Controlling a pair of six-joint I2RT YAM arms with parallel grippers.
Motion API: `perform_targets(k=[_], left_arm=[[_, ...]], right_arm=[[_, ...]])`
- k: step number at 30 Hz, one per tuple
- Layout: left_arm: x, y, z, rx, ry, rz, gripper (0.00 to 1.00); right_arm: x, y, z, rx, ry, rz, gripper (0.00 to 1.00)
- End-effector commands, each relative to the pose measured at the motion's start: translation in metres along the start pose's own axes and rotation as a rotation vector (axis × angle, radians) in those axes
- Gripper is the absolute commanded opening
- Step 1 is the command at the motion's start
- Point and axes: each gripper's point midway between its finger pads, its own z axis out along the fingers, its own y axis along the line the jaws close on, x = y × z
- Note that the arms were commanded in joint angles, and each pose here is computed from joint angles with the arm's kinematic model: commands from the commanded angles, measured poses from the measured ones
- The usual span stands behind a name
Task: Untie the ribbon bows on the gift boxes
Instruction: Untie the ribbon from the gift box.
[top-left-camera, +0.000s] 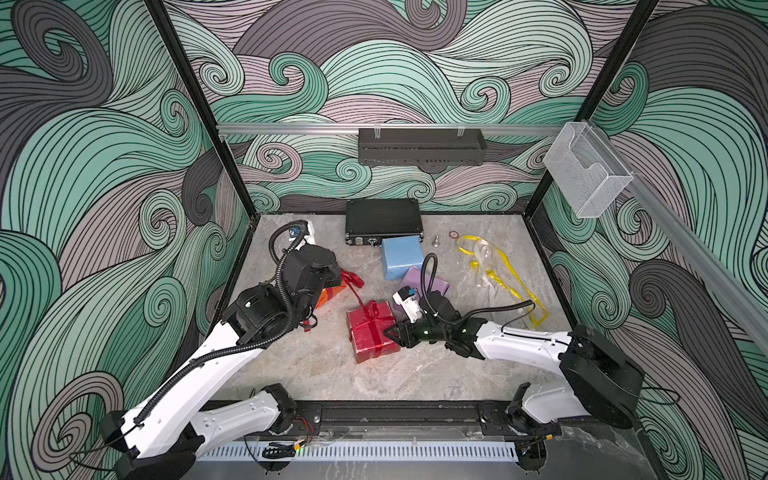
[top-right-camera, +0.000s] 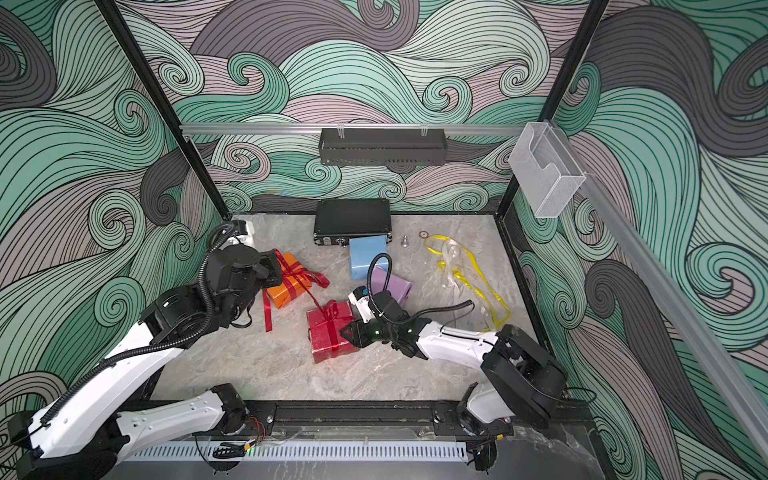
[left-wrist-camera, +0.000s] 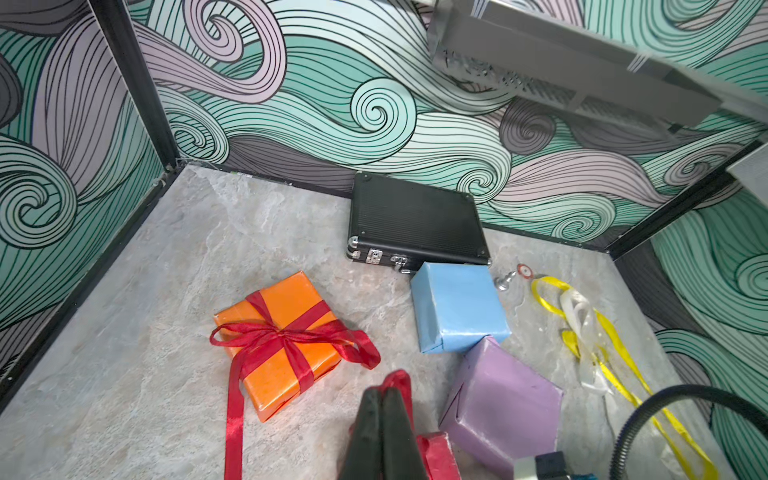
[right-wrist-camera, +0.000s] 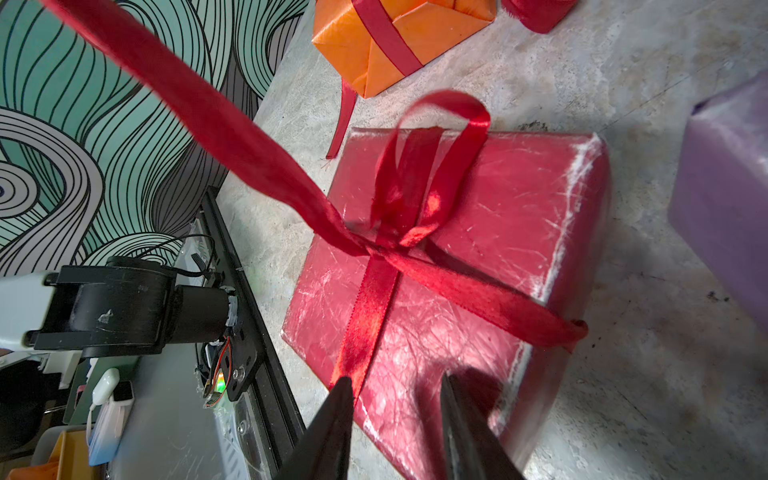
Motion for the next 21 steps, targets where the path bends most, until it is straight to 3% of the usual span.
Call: perform_targets(k=[1,3,12,17,21], left_arm=[[-0.007,-0.001,0.001,-0.001,-0.014,-0.009,0.01],[0.0,0.007,0.008,-0.044,0.008,-0.006,0.1],[0.028,0.041,0.037,-0.138,0.182,-0.032,0.79],[0.046,0.062,0.05,-0.148,0.317,-0.102,0.92],[0.092,0.045,0.06,0.004,0.533,-0.078,0.94]], right_arm=[[0.009,-0.008,0.002,0.031,0.036,0.021,0.38],[0.01,-0.008,0.002,0.031,0.037,0.021,0.38],[0.009,-0.007,0.002,0.026,0.035,0.021,0.38],[0.008,-0.005,-0.001,0.023,0.024,0.014,0.38],[0.002,-0.005,-0.009,0.047,-0.002,-0.015,0.38]])
